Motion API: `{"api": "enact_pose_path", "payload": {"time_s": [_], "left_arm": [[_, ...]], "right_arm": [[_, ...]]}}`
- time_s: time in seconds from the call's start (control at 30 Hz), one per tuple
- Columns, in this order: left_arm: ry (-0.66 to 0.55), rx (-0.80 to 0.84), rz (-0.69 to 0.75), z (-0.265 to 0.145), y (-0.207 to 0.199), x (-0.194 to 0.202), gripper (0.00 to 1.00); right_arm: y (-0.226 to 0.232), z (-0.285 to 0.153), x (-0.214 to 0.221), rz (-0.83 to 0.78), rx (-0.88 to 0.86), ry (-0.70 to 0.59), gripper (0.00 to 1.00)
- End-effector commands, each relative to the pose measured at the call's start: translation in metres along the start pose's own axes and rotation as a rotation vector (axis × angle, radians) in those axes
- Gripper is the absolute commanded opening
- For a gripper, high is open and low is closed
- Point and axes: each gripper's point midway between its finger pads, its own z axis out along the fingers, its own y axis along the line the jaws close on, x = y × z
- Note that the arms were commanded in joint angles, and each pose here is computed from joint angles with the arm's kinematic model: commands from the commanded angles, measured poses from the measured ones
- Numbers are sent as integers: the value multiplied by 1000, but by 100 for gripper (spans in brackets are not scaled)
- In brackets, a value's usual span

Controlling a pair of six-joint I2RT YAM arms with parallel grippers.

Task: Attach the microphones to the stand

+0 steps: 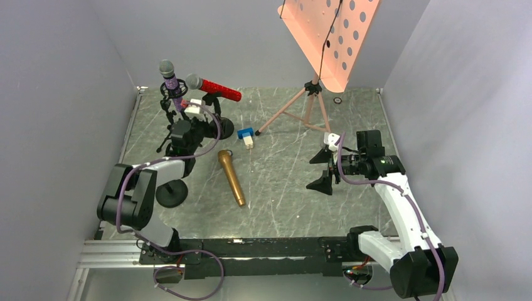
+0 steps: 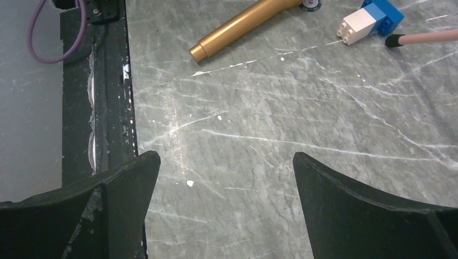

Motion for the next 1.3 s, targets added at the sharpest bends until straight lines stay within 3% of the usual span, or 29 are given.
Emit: {"api": "enact_pose_path", "payload": {"time_s": [0.0,0.2,0.53,0.7,0.8,0.97,1.07,1.13,1.27], "left_arm": [[45,-6,-85,-23,-9,7,98],[185,24,-111,-56,-35,14,99],[258,62,-91,-104,-57,-38,99],[309,-122,-159,-147,-36,-52,99],[324,-317,-249,-183,-15,-60,99],[257,-471,-345,-226,-1,-87,99],[243,-683,-432,-253,21,-94,99],[291,-867,-503,-274,34,-88,99],[547,-1127,-560,-317,31,-65,99]], "right_arm": [[-2,-4,-15,-76,17,-35,100],[-2,-5,-16,-85,24,-38,100],[-1,-5,-17,-93,27,-39,100],[-1,-5,-17,-95,29,-38,100],[0,-5,-16,-95,24,-39,100],[0,-5,-16,-94,23,-42,100],[-1,-4,-15,-88,25,-38,100],[-2,-4,-15,-90,28,-39,100],[-3,-4,-14,-84,31,-35,100]]}}
